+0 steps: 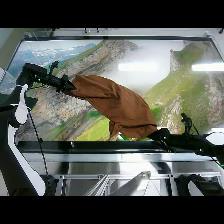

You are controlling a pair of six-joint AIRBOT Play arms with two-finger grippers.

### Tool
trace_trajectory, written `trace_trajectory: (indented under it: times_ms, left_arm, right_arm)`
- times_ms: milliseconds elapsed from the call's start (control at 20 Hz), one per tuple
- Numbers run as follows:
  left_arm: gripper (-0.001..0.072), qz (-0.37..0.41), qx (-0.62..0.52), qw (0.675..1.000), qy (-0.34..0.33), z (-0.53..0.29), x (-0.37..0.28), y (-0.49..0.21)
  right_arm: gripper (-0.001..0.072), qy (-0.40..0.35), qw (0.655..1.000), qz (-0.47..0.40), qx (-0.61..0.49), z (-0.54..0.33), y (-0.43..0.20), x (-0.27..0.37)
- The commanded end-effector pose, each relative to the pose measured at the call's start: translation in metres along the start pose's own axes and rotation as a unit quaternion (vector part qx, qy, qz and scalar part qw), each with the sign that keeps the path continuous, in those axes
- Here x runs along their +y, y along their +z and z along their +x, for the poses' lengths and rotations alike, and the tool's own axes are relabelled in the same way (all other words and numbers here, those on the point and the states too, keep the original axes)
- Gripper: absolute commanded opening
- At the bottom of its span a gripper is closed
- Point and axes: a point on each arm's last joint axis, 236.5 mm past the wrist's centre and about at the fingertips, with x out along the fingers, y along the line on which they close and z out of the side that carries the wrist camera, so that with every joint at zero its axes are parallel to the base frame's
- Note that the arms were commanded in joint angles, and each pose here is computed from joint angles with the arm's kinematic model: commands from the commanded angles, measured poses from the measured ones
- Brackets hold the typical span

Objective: Fold the shirts.

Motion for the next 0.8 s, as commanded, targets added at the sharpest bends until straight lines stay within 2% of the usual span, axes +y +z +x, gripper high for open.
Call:
trace_trajectory:
  times_ms: [0, 200, 300, 450, 650, 750]
  left_arm:
    - [0.0021, -0.004, 0.008, 0.999, -0.043, -0.007, -0.015, -0.005]
    - [0.0021, -0.010, 0.041, 0.998, -0.054, -0.009, -0.021, -0.020]
    - [0.0021, -0.012, 0.050, 0.997, -0.056, -0.007, -0.024, -0.024]
    - [0.0021, -0.010, 0.054, 0.997, -0.056, -0.005, -0.025, -0.025]
    - [0.0021, -0.011, 0.053, 0.997, -0.056, -0.006, -0.025, -0.025]
    - [0.0021, -0.014, 0.049, 0.997, -0.056, -0.010, -0.022, -0.024]
  right_arm:
    - [0.0480, -0.032, 0.998, 0.029, -0.037, 0.006, 0.012, -0.027]
    - [0.0480, 0.034, 0.992, 0.028, -0.118, 0.008, 0.056, 0.000]
    - [0.0479, 0.040, 0.990, 0.030, -0.128, 0.024, 0.064, 0.002]
    - [0.0478, 0.002, 0.993, 0.033, -0.112, 0.062, 0.062, -0.012]
    - [0.0467, 0.040, 0.997, -0.001, -0.070, 0.103, 0.061, 0.028]
    - [0.0223, 0.065, 0.996, -0.022, -0.059, 0.107, 0.068, 0.054]
